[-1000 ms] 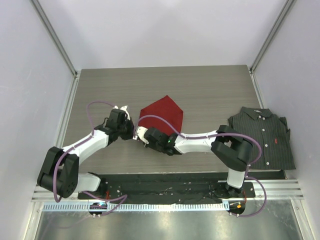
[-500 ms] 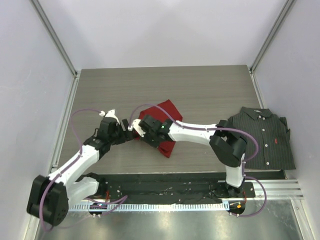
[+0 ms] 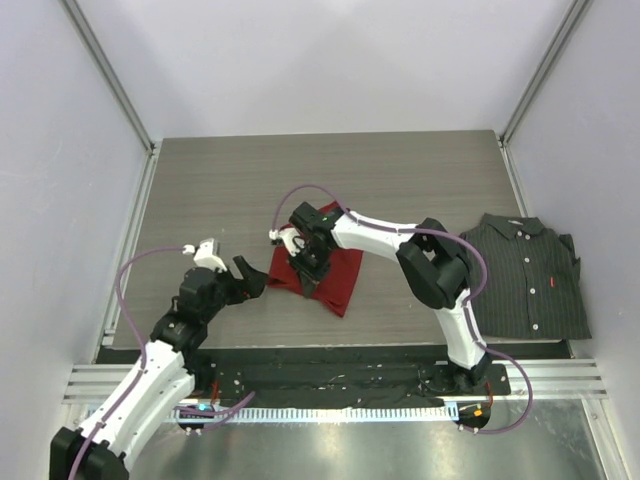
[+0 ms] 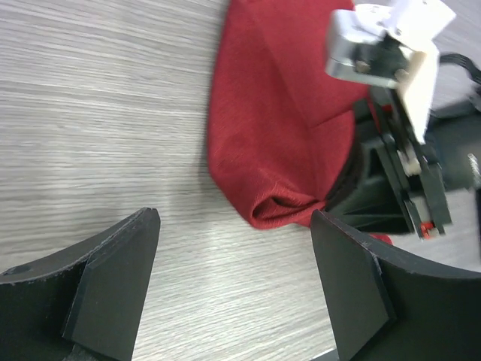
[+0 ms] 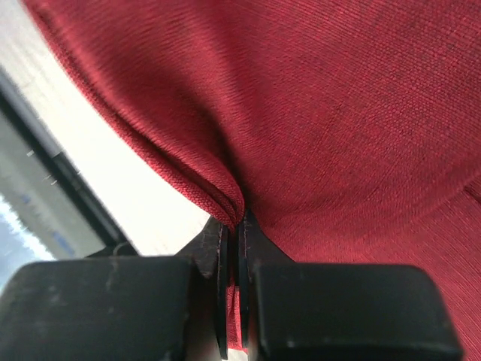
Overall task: Fold the napkin, place the utensils inside, and roll it up
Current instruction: Roll the napkin with the utensil
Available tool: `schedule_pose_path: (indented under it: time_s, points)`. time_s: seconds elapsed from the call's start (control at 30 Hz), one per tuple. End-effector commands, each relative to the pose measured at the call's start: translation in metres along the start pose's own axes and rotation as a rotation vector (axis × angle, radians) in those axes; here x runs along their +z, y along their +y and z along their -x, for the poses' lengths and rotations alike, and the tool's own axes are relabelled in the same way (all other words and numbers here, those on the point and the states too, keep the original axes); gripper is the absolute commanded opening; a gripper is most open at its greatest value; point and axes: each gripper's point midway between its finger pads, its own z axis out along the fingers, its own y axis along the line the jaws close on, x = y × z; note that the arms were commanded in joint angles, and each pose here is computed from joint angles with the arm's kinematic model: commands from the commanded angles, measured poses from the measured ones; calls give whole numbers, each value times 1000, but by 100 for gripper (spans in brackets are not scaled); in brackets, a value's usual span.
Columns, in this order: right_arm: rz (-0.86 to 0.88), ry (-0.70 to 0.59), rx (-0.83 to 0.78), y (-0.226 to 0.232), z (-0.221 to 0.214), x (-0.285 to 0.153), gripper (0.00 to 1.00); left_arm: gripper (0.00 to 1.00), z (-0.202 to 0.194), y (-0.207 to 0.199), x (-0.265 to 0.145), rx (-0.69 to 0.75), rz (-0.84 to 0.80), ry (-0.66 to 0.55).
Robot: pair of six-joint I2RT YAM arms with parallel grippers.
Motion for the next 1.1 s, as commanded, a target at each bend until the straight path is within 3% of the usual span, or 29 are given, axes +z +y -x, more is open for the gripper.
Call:
schedule_pose_path:
  time_s: [0.0, 0.4, 0.6, 0.8, 1.07]
  points:
    - [176, -3, 70, 17, 4, -9, 1, 87, 9, -25, 5, 38, -126, -21]
    - [390, 12, 240, -8, -4, -5, 1, 86, 10, -38, 26, 187, -213, -24]
    - [434, 27, 309, -22, -6, 0, 1, 88, 12, -54, 31, 282, -306, -67]
    - [462, 44, 369, -36, -12, 3, 1, 89, -3, -66, 47, 344, -357, 13]
    - [479, 48, 386, -42, -15, 7, 1, 89, -3, -69, 55, 373, -349, 3]
